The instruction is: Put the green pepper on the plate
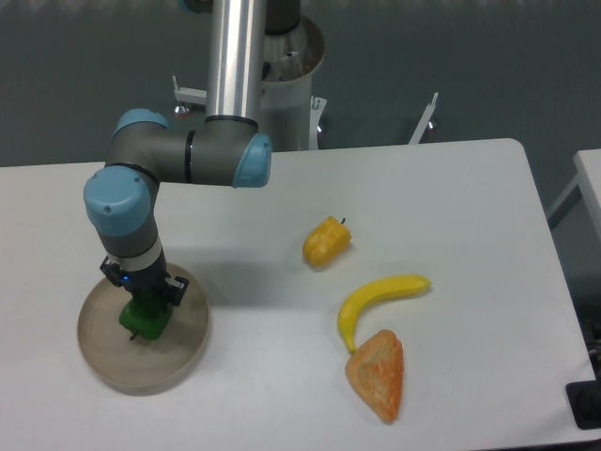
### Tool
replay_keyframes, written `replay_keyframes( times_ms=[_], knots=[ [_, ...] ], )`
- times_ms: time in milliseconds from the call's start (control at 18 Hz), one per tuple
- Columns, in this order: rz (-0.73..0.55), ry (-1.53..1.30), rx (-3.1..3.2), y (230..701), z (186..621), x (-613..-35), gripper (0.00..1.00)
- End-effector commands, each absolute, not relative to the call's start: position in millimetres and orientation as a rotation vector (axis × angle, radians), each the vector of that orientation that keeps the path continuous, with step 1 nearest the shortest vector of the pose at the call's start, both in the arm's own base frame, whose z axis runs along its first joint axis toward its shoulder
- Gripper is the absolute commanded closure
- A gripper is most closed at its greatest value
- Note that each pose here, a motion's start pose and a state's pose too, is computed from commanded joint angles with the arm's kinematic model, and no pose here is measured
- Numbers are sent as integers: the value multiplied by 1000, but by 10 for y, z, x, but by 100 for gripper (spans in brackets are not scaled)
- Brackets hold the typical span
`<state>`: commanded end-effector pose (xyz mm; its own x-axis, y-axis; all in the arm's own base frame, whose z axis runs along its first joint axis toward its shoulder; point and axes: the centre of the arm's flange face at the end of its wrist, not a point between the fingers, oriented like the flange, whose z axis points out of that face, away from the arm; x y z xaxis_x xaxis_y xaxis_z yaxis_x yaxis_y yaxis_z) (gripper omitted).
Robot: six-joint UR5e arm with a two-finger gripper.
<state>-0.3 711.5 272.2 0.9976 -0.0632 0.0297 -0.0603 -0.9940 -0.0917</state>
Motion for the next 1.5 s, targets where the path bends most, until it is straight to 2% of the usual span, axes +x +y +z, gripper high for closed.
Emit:
replay_keyframes(
  times_ms=[667, 889, 1167, 1222, 1389, 1500],
  knots=[
    [-50, 118, -3057, 7135, 2651, 2, 58],
    [-49, 120, -3054, 7135, 2663, 2, 52],
    [-45, 122, -3051, 7126, 2688, 2, 13],
    [-35, 120, -3049, 7123, 2711, -3, 3],
    [-27, 101, -3014, 7133, 2931, -98, 0],
    [-1, 46, -2989, 7083, 3119, -379, 0]
  ],
)
